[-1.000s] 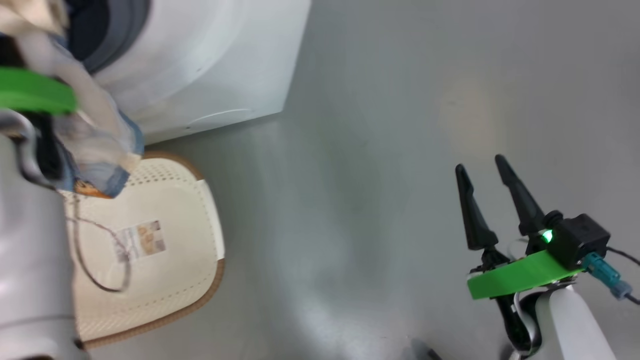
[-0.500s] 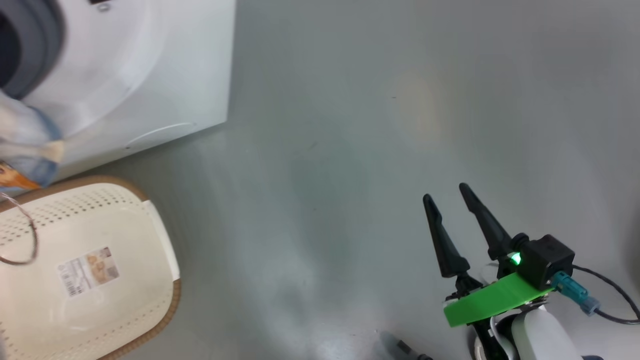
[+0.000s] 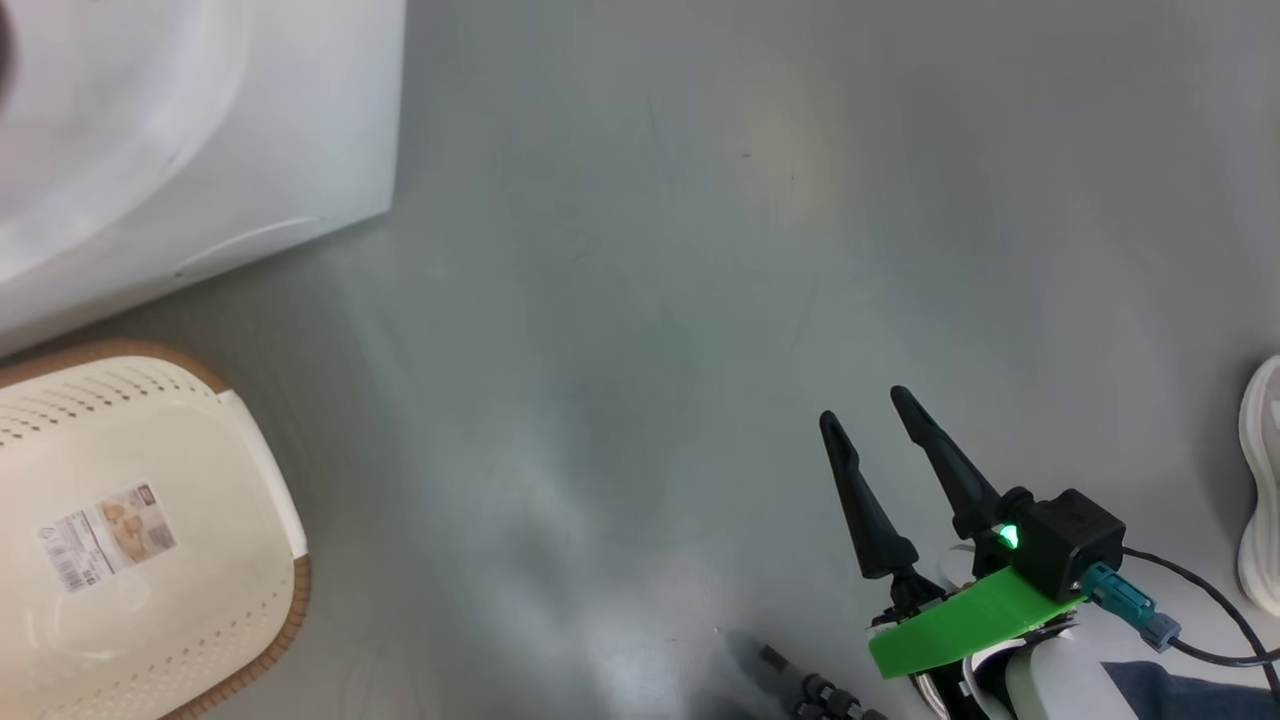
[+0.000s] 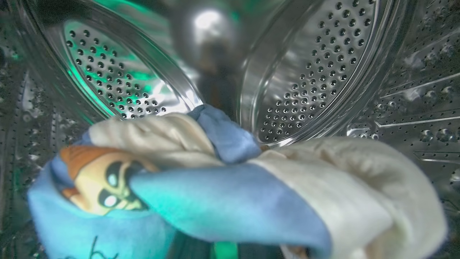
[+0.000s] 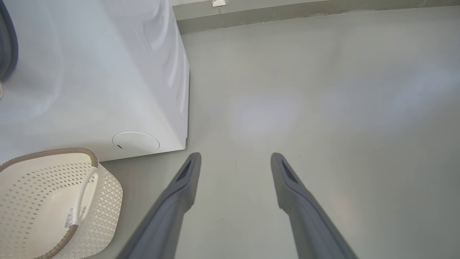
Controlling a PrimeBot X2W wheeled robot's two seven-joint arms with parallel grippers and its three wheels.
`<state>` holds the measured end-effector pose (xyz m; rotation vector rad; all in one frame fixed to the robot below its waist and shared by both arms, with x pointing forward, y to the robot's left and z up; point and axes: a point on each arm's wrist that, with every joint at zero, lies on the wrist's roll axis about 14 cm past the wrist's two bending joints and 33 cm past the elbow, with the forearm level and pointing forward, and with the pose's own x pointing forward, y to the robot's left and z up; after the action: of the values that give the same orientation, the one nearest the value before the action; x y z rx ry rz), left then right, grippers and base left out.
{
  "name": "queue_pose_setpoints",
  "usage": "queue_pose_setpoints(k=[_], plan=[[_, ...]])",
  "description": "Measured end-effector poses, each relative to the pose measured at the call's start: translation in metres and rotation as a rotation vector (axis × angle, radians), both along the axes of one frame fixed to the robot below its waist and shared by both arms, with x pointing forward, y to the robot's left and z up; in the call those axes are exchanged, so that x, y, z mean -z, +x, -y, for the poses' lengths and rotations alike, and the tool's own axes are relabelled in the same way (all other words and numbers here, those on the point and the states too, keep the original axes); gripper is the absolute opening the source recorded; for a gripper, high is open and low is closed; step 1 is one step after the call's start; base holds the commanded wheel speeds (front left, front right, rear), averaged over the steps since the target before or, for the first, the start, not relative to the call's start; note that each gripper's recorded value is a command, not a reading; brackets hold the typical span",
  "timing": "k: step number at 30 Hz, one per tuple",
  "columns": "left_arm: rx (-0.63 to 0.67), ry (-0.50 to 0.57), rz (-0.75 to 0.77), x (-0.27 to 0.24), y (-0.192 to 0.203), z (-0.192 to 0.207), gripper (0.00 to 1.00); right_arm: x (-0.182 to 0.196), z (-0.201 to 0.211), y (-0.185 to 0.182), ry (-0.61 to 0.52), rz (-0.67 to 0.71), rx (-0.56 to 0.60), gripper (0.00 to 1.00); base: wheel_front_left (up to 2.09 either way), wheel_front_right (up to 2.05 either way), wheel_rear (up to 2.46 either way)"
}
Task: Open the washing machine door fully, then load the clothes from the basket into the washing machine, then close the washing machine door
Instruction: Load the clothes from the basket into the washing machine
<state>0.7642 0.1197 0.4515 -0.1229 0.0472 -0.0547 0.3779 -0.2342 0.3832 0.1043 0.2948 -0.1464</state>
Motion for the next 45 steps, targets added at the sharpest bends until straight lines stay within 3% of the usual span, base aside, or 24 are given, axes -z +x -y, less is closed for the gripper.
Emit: queue_pose_setpoints(k=[5,15,22,24,25,26,27,36,45], plan=[[0.015,0.022,0.055,-0.008,0.016,-0.001,0.00,0.008,0.001,0.000,-0.003,-0.025,0.003,1.00,0.00,0.00,0.00],[-0.099,-0.050,0.262,-0.052,0.036,-0.022,0.00,0.019,0.004,0.002,-0.005,-0.054,0.014,1.00,0.00,0.00,0.00],[-0.069,0.000,0.104,0.001,0.030,-0.014,0.00,0.021,0.001,0.005,0.004,-0.053,0.005,1.00,0.00,0.00,0.00],[-0.064,0.011,0.062,0.011,0.027,-0.014,0.26,0.020,0.000,0.006,0.006,-0.049,0.003,1.00,0.00,0.00,0.00],[-0.061,0.018,0.034,0.016,0.025,-0.014,0.46,0.020,-0.001,0.006,0.008,-0.047,0.002,1.00,0.00,0.00,0.00],[-0.056,0.027,0.016,0.020,0.024,-0.013,0.85,0.019,-0.001,0.006,0.009,-0.045,0.001,1.00,0.00,0.00,0.00],[-0.050,0.035,0.005,0.021,0.022,-0.012,1.00,0.019,-0.001,0.006,0.011,-0.043,0.000,1.00,0.00,0.00,0.00],[-0.017,0.079,-0.127,0.033,0.005,-0.001,1.00,0.014,-0.006,0.010,0.027,-0.019,-0.012,1.00,0.00,0.00,0.00],[-0.016,0.072,-0.140,0.015,-0.011,0.004,1.00,0.005,-0.008,0.014,0.039,0.014,-0.018,1.00,0.00,0.00,0.00]])
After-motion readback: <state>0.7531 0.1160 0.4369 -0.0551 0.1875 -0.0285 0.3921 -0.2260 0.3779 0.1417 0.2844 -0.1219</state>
